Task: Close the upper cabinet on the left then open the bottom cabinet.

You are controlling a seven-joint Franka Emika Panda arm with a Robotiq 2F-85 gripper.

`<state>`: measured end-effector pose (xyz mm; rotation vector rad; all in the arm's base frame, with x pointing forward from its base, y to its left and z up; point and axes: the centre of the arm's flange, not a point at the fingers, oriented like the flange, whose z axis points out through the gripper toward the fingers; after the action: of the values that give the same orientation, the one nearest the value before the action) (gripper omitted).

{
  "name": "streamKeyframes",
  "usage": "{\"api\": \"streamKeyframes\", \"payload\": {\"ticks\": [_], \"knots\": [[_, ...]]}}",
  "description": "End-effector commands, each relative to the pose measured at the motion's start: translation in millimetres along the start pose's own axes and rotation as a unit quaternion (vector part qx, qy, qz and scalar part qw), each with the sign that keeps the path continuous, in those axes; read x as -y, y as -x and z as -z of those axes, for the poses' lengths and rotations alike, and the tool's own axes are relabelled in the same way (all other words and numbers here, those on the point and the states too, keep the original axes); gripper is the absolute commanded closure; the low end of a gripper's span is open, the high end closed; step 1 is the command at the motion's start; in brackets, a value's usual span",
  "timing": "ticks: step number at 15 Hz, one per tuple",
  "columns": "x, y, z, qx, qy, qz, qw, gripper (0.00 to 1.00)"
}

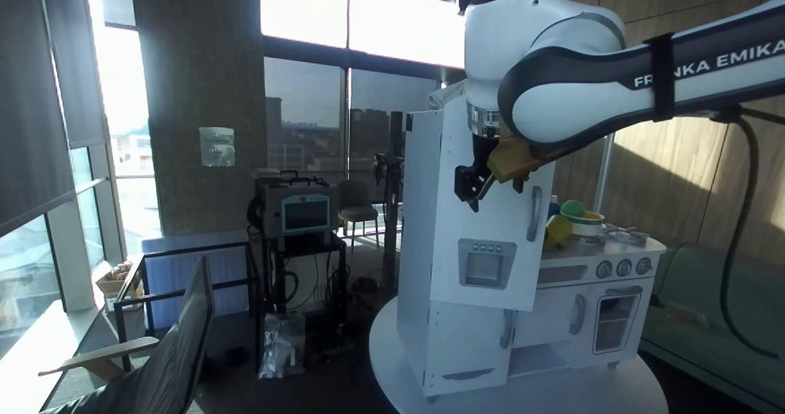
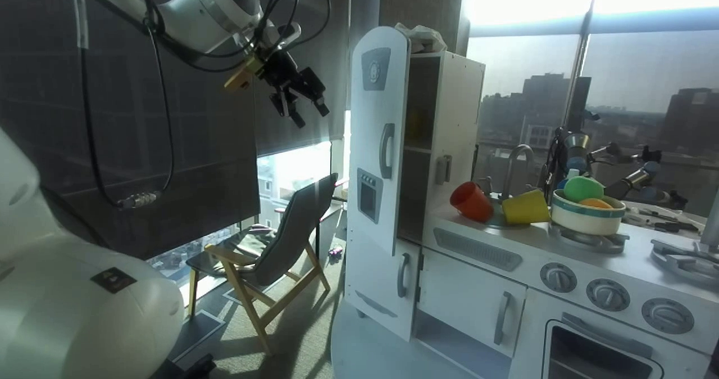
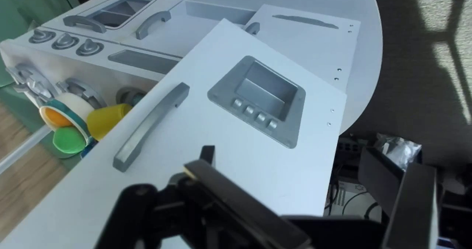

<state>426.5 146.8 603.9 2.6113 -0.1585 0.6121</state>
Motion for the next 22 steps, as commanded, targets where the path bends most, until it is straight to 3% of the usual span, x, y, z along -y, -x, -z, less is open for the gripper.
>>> {"api": "streamKeyframes", "payload": {"ticks": [1, 6, 12, 17, 20, 21, 22], "knots": [[-34.1, 16.1, -36.1, -0.012, -0.040, -0.070, 0.9967, 0.00], [-56.2, 30.2, -94.9, -0.004, -0.097, -0.155, 0.9830, 0.00], [-75.3, 66.9, -157.1, 0.029, -0.136, -0.216, 0.9666, 0.00], [-62.2, 90.8, -200.1, 0.063, -0.161, -0.228, 0.9581, 0.00], [-19.3, 99.4, -183.3, 0.057, -0.226, -0.186, 0.9547, 0.00], [-41.9, 96.6, -197.7, 0.073, -0.182, -0.212, 0.9574, 0.00], [-29.8, 98.7, -192.9, 0.072, -0.198, -0.200, 0.9569, 0.00]]}}
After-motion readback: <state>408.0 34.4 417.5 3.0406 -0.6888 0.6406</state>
